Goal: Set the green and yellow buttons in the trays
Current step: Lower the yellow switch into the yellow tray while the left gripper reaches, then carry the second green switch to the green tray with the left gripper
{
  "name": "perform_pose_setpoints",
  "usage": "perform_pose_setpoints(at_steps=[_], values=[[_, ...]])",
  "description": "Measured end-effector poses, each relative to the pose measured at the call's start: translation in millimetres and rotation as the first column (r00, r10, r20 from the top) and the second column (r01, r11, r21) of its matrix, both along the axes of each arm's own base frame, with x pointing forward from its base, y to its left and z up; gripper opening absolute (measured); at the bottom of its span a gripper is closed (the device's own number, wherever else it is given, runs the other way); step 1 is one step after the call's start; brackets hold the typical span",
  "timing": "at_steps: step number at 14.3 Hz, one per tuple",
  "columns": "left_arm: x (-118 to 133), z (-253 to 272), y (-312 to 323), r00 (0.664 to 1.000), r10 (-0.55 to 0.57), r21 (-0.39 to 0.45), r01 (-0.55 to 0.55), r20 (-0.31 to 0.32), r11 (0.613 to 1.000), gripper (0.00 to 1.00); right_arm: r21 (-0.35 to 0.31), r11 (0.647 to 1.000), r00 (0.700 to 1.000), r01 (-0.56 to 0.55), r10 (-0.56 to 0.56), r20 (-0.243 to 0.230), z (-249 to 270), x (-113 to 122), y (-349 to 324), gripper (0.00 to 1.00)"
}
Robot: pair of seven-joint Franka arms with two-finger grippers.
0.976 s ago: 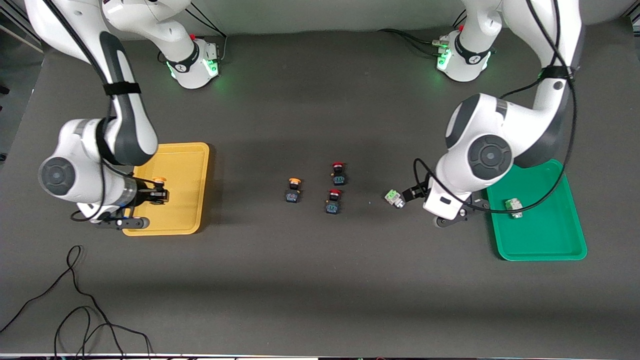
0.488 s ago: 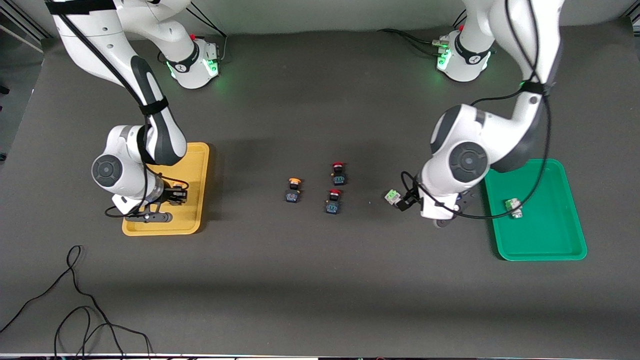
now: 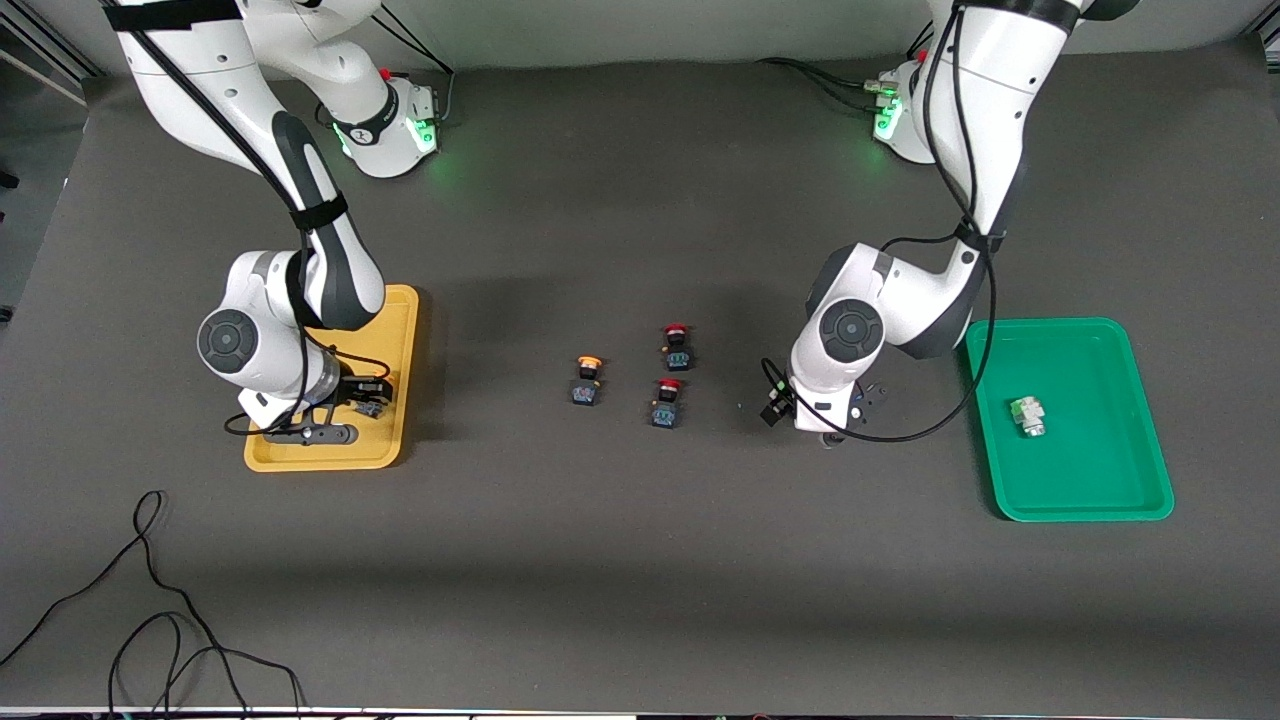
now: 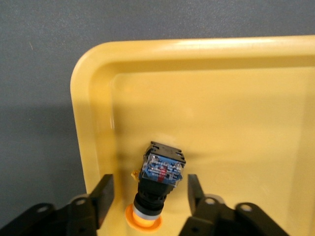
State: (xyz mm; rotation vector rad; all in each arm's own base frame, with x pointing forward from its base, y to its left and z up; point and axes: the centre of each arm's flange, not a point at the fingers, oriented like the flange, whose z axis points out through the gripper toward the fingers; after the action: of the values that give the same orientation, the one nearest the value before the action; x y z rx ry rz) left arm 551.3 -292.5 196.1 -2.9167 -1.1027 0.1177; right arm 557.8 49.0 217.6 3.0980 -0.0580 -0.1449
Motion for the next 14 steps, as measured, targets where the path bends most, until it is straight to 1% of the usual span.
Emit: perform_pose_setpoints(at_steps=[1, 2, 3, 4, 5, 6, 7, 8, 9, 10, 12, 14], values=[[0.3, -0.5, 0.6, 1.000, 0.000, 0.002, 0.000, 0.000, 1.000, 0.99, 0.004, 1.000, 1.000, 0.000, 0.000, 0.002, 3.8, 0.9, 0.6, 0.85], [0.3, -0.3, 0.5, 1.000, -0.002, 0.004, 0.002, 0.002, 1.000, 0.95, 0.011, 1.000, 1.000, 0.001, -0.001, -0.002, 10.4, 2.5, 1.7, 0.96], [0.2, -0.5, 0.4, 1.000, -0.004, 0.006, 0.004, 0.003, 1.000, 0.84, 0.022, 1.000, 1.000, 0.001, -0.001, -0.009, 20.7, 4.9, 3.8, 1.00], [0.1, -0.8, 0.3, 1.000, -0.004, 0.008, 0.004, 0.003, 1.000, 0.84, 0.037, 0.999, 1.000, 0.007, -0.007, -0.019, 36.3, 8.6, 7.2, 1.00], [-0.1, -1.5, 0.2, 1.000, -0.003, 0.008, 0.003, 0.002, 1.000, 0.80, 0.052, 0.998, 0.999, 0.021, -0.019, -0.029, 55.7, 12.9, 11.9, 1.00], [-0.4, -2.6, 0.2, 1.000, -0.003, 0.009, 0.003, 0.001, 1.000, 0.71, 0.065, 0.997, 0.999, 0.036, -0.034, -0.038, 78.0, 17.9, 20.2, 1.00], [-0.8, -4.0, 0.2, 1.000, 0.000, 0.011, 0.000, -0.001, 1.000, 0.71, 0.075, 0.996, 0.998, 0.047, -0.044, -0.044, 101.7, 23.0, 32.7, 1.00], [-1.1, -5.8, 0.2, 1.000, 0.002, 0.013, -0.002, -0.003, 1.000, 0.66, 0.082, 0.995, 0.997, 0.062, -0.058, -0.047, 124.6, 28.0, 48.8, 1.00], [-1.4, -7.5, 0.3, 1.000, 0.001, 0.015, -0.001, -0.004, 1.000, 0.56, 0.091, 0.992, 0.996, 0.084, -0.080, -0.043, 143.9, 32.1, 66.9, 1.00], [-1.2, -8.0, 0.2, 1.000, 0.001, 0.016, -0.001, -0.003, 1.000, 0.41, 0.114, 0.987, 0.993, 0.112, -0.108, -0.038, 157.9, 34.4, 88.8, 1.00], [0.8, -5.4, -1.1, 1.000, -0.001, 0.014, 0.001, 0.004, 1.000, 0.41, 0.155, 0.976, 0.988, 0.154, -0.151, -0.035, 171.4, 33.0, 136.1, 1.00], [11.0, 7.4, -3.1, 1.000, -0.006, 0.012, 0.006, 0.023, 1.000, 0.41, 0.153, 0.974, 0.985, 0.169, -0.165, -0.039, 167.5, 30.4, 178.5, 1.00]])
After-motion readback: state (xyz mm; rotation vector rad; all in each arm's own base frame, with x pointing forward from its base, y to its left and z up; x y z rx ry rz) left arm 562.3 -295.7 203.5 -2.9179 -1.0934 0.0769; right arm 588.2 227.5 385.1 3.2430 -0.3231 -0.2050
